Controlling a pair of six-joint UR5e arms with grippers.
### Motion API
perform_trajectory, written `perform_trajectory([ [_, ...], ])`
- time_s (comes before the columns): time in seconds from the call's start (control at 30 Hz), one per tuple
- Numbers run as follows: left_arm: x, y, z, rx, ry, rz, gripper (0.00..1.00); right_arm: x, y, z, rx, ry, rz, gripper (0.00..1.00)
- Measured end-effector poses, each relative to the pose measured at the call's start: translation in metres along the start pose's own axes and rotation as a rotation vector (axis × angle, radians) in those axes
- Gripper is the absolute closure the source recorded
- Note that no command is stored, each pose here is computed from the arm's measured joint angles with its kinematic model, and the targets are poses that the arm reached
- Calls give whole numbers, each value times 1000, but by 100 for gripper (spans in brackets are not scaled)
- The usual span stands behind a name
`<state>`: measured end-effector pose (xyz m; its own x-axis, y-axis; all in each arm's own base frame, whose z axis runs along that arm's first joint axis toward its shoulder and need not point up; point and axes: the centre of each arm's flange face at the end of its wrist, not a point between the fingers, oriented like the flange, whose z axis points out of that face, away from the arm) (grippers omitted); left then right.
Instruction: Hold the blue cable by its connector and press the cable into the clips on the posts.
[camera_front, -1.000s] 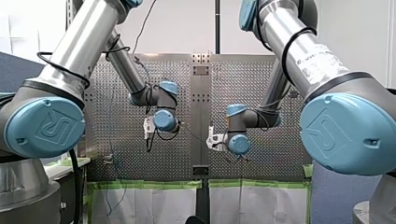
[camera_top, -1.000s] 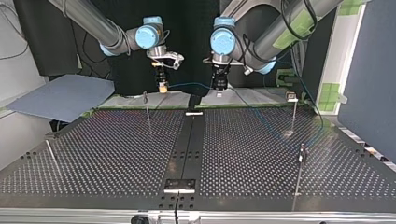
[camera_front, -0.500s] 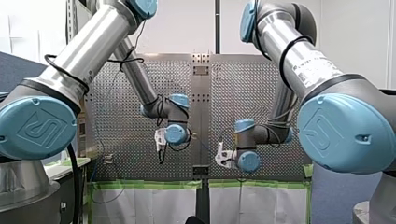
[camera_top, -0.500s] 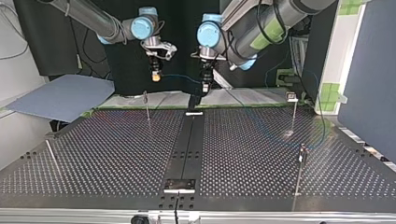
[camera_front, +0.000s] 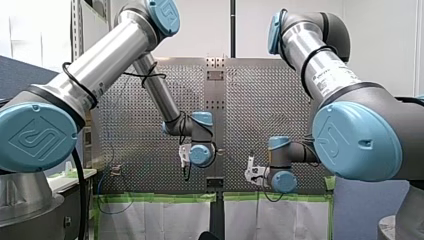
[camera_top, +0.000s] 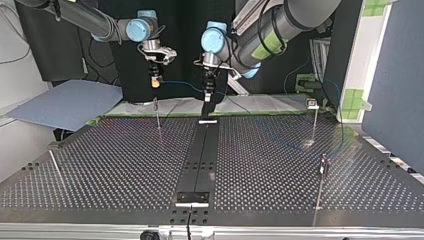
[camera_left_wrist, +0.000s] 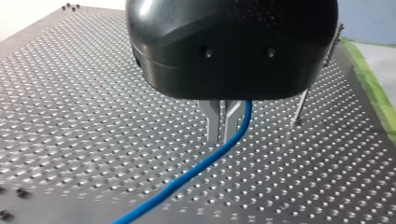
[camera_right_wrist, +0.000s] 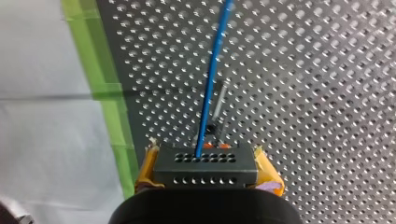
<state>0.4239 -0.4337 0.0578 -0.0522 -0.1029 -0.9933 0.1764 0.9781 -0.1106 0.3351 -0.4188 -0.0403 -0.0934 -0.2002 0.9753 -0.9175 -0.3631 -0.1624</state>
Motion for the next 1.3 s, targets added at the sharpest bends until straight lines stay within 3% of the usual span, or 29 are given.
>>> perform_trajectory([
  [0.17, 18, -3, 1, 5, 22, 16, 100, 10, 17, 14, -15, 40, 18, 100],
  [0.3, 33, -10, 2, 17, 43, 34, 100, 14, 34, 20, -44, 54, 24, 100],
  [0.7, 71, -43, 4, 74, 61, 29, 100, -8, 90, 22, -158, 18, 32, 100],
  [0.9, 96, -50, -1, 87, 89, 44, 100, -5, 105, 28, -184, 29, 37, 100],
  [1.3, 138, -67, -6, 105, 130, 62, 100, 9, 120, 49, -196, 72, 44, 100],
])
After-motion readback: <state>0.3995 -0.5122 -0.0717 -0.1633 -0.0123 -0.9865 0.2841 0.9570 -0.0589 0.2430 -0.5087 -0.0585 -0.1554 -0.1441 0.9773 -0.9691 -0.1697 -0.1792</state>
